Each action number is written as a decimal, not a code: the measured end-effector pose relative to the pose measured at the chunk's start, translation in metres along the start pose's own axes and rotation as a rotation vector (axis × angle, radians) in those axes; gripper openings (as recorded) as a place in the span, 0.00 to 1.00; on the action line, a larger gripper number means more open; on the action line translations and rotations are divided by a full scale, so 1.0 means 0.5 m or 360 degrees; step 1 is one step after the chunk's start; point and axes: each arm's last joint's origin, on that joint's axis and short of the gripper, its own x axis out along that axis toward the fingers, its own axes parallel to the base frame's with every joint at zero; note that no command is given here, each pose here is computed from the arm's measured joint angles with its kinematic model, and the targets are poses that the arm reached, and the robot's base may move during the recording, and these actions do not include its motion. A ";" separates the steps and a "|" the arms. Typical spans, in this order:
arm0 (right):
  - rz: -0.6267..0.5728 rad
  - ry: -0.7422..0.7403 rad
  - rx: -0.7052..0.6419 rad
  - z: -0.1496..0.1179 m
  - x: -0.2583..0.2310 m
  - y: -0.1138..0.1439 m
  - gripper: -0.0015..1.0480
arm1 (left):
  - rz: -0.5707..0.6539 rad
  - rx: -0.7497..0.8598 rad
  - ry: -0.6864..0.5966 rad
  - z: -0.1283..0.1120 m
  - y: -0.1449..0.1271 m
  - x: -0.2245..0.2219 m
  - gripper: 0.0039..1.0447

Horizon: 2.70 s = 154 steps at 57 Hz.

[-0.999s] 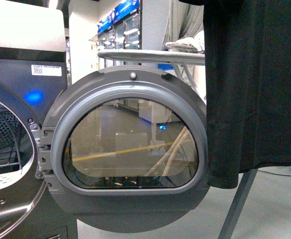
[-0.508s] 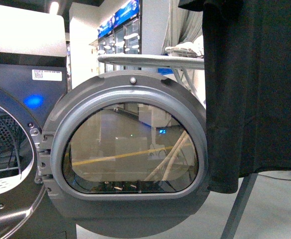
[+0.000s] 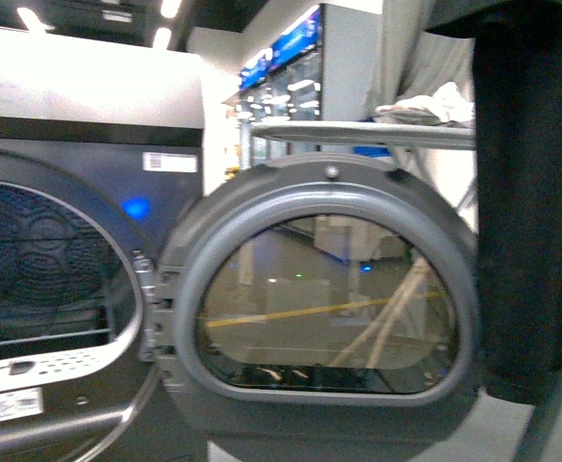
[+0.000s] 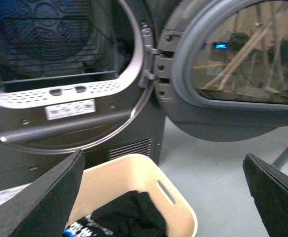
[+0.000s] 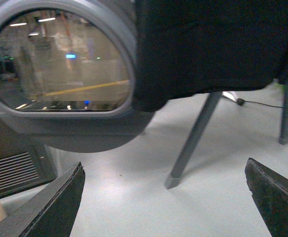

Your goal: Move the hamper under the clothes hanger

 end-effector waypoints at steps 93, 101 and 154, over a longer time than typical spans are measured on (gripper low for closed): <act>0.0010 0.0000 0.0000 0.000 0.000 0.001 0.92 | 0.0005 0.0000 -0.0002 0.000 0.000 0.000 0.94; 0.0010 0.0000 0.0000 0.000 0.000 0.001 0.92 | 0.0005 0.0000 -0.0002 0.000 0.000 0.000 0.94; 0.0010 0.0000 0.0000 0.000 0.000 0.001 0.92 | 0.0186 -0.0097 0.0158 -0.004 -0.001 0.002 0.94</act>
